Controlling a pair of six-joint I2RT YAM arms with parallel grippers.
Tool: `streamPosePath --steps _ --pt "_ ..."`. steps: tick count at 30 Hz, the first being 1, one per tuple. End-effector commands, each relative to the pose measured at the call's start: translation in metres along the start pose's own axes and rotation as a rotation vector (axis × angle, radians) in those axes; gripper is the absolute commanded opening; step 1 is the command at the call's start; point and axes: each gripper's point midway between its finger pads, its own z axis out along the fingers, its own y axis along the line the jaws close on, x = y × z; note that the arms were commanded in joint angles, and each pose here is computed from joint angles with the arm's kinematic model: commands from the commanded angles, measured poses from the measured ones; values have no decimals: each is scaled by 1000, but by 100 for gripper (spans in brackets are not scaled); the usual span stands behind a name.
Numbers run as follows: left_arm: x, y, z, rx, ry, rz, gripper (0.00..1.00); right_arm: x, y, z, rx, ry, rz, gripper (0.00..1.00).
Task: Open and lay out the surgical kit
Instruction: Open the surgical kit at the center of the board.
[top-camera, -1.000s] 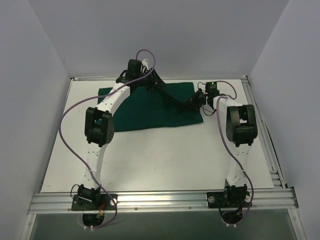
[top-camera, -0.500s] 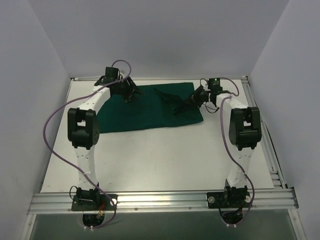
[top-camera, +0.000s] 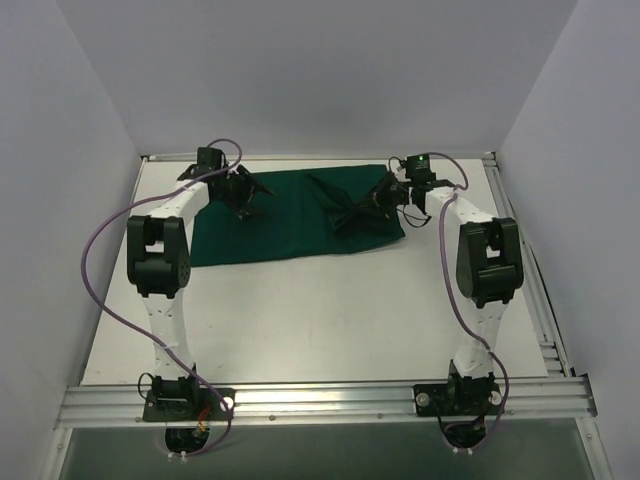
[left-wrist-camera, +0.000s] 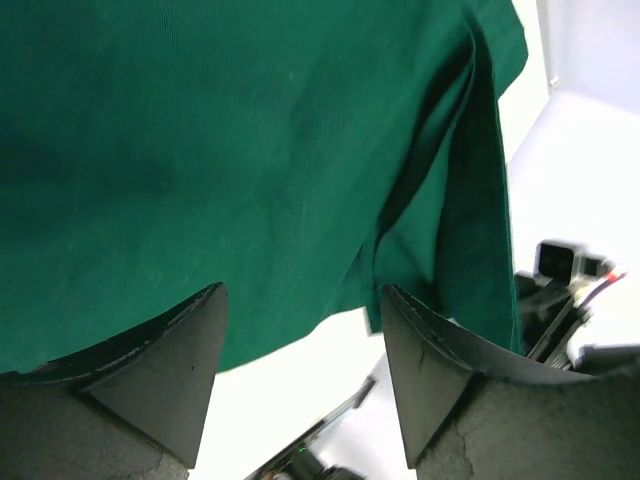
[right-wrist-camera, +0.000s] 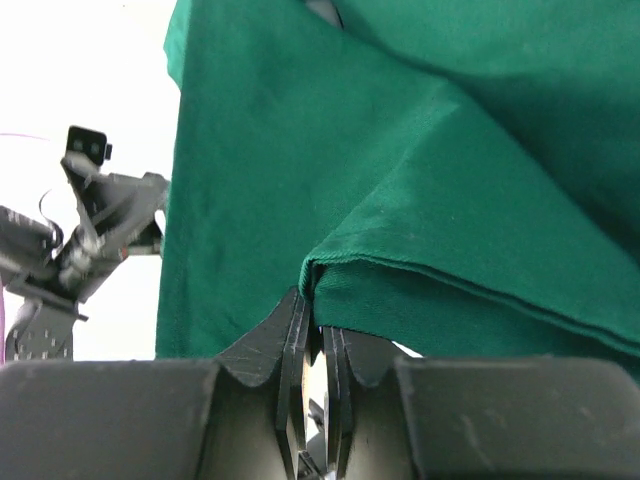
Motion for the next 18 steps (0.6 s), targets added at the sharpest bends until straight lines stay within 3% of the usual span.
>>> streamPosePath --steps 1,9,18 --pt "-16 -7 22 74 -19 -85 72 22 24 -22 -44 41 -62 0" --pt "-37 -1 45 49 -67 -132 72 36 6 -36 -12 53 -92 0" --pt "-34 38 55 -70 -77 -216 67 39 -35 -67 77 51 -50 0"
